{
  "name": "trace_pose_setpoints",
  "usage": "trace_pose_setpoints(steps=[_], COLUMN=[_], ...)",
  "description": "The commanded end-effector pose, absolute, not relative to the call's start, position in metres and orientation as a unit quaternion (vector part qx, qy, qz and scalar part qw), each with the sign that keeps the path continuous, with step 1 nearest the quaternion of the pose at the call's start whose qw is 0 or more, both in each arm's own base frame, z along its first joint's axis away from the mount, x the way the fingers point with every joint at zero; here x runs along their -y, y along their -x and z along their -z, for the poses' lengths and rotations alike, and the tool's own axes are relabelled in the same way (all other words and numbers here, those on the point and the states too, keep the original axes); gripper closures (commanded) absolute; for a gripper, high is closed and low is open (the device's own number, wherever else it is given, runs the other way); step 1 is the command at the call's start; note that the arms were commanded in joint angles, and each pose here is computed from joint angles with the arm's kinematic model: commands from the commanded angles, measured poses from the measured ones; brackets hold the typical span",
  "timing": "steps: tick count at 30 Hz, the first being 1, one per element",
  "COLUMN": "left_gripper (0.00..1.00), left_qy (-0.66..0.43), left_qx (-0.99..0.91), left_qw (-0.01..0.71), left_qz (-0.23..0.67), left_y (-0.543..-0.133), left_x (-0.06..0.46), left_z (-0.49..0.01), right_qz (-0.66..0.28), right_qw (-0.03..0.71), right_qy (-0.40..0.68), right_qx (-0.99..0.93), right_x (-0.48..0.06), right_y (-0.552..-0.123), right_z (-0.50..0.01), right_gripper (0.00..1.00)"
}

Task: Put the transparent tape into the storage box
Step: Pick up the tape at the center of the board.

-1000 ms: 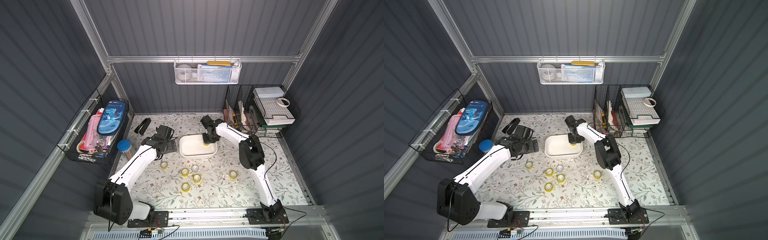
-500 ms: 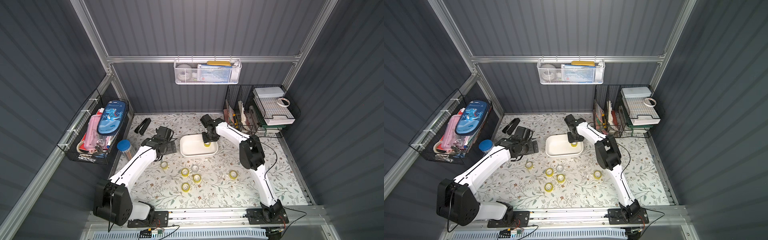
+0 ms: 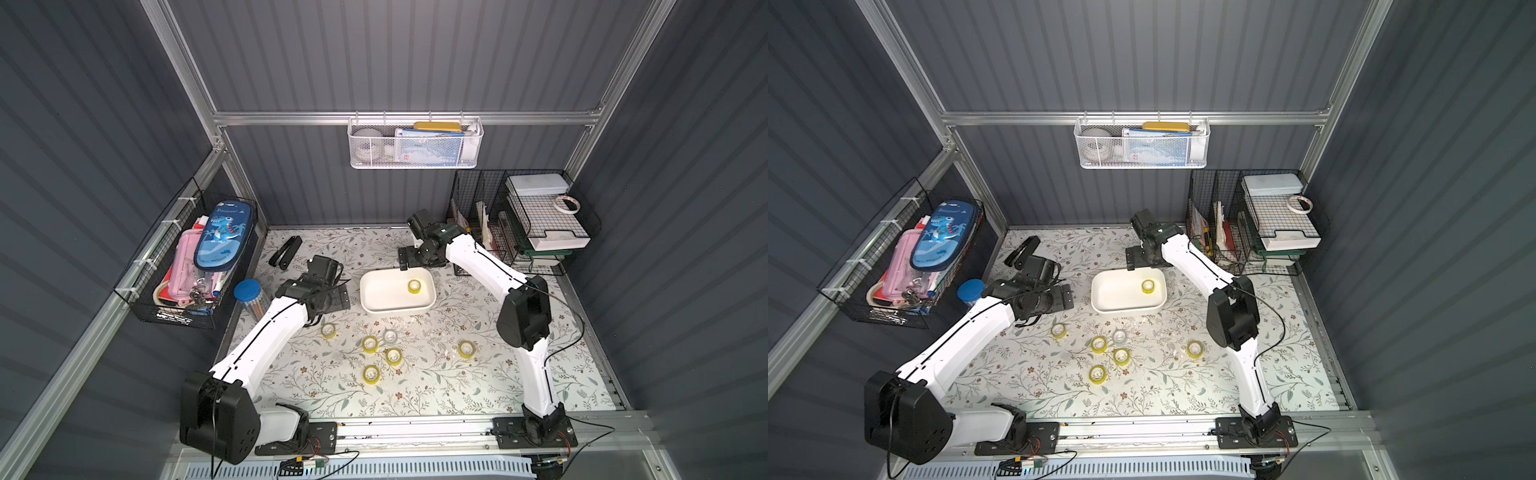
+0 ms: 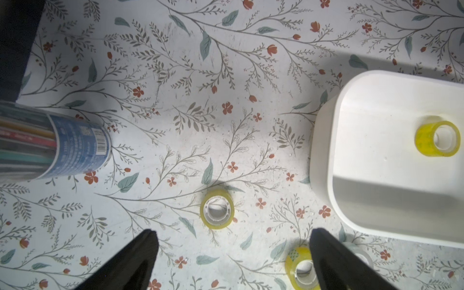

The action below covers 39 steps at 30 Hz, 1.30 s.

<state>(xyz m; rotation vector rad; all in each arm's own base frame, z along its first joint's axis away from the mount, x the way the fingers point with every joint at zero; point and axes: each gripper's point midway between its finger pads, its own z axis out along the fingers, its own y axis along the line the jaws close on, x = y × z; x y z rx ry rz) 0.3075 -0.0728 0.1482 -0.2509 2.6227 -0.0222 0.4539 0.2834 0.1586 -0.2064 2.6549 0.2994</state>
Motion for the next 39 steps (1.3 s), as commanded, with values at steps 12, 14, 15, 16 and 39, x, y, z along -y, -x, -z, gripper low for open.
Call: trace_pose_setpoints(steps=[12, 14, 15, 16, 39], left_gripper=[0.26, 0.27, 0.28, 0.28, 0.42], left_qy=[0.202, 0.206, 0.210, 0.215, 0.230], left_qx=[-0.968, -0.966, -0.965, -0.964, -0.966], left_qw=[0.146, 0.156, 0.158, 0.156, 0.112], left_qz=[0.024, 0.017, 0.017, 0.017, 0.030], left_y=[-0.246, -0.254, -0.259, -0.262, -0.274], left_x=[0.047, 0.041, 0.038, 0.036, 0.038], left_z=[-0.086, -0.085, -0.083, -0.080, -0.021], right_qz=[-0.155, -0.153, -0.152, -0.153, -0.128], right_qw=[0.164, 0.159, 0.158, 0.157, 0.163], right_qy=[0.056, 0.056, 0.056, 0.055, 0.044], right_qx=[-0.973, -0.974, -0.974, -0.974, -0.977], right_x=[-0.257, -0.255, -0.255, -0.255, -0.243], right_y=[-0.378, -0.375, -0.375, -0.375, -0.383], right_z=[-0.153, -0.149, -0.148, -0.147, -0.144], right_gripper=[0.16, 0.17, 0.17, 0.17, 0.16])
